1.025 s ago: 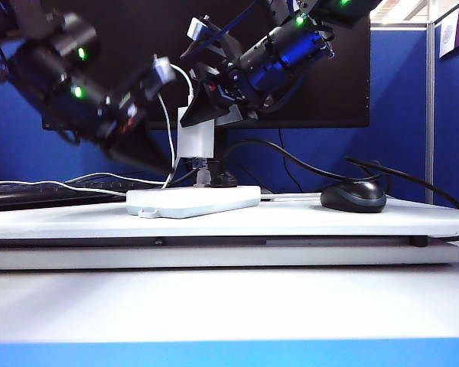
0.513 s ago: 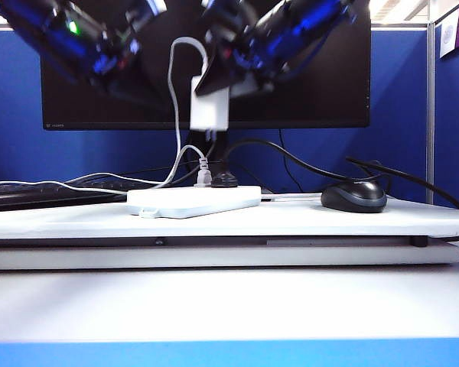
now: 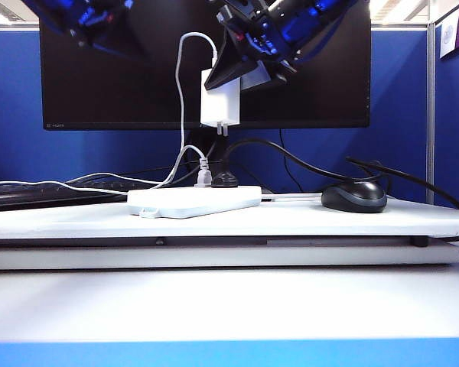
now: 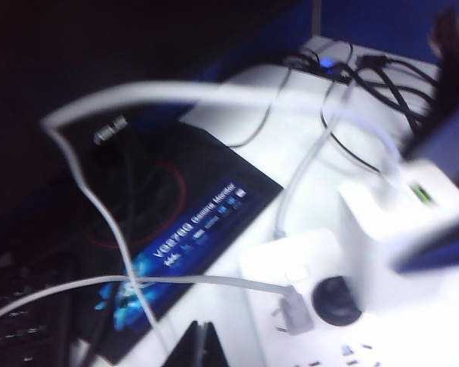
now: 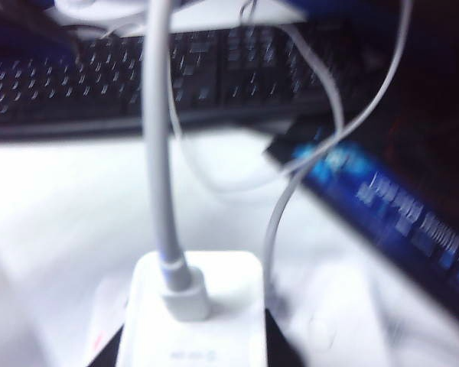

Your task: Unplug the white charger from the socket, then place it next to the socket.

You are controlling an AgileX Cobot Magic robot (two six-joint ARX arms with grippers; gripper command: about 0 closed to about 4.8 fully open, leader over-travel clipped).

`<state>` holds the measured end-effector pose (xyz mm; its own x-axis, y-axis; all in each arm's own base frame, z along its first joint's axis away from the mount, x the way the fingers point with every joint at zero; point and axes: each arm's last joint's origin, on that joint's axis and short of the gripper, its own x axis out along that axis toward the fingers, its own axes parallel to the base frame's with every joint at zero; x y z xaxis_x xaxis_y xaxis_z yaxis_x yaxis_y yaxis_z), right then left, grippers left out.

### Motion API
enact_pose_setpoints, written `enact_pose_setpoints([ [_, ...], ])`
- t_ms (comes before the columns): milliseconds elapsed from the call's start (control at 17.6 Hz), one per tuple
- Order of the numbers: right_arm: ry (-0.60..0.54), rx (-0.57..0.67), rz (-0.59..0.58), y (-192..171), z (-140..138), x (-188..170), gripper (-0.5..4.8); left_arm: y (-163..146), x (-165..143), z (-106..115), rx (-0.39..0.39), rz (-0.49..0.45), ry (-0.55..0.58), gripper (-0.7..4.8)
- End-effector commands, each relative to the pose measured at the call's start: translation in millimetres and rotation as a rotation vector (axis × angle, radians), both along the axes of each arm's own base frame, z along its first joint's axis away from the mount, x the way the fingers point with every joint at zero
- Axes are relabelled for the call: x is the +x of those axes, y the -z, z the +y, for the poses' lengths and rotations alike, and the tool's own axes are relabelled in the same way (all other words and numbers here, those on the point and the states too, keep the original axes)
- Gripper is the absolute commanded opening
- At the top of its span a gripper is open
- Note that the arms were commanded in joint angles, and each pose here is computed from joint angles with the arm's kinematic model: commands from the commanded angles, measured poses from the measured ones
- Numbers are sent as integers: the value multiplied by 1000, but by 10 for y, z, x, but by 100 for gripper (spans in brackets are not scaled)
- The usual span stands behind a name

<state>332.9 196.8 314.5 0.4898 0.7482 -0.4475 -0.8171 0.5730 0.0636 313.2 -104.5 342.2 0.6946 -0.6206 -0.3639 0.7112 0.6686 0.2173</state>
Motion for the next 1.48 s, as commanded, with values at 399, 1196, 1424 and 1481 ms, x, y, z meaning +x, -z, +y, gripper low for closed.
enact_pose_setpoints([
  [399, 46, -18, 124, -295, -202, -359, 0, -34, -12, 1, -13, 1, -10, -6],
  [1196, 331, -141, 398, 105, -205, -251, 0, -35, -19, -8, -29, 8, 21, -6],
  [1424, 378, -137, 468, 293, -147, -142, 0, -36, -21, -10, -32, 9, 30, -6],
  [1481, 400, -130, 481, 313, -142, -128, 0, -35, -20, -10, -32, 9, 30, -6],
])
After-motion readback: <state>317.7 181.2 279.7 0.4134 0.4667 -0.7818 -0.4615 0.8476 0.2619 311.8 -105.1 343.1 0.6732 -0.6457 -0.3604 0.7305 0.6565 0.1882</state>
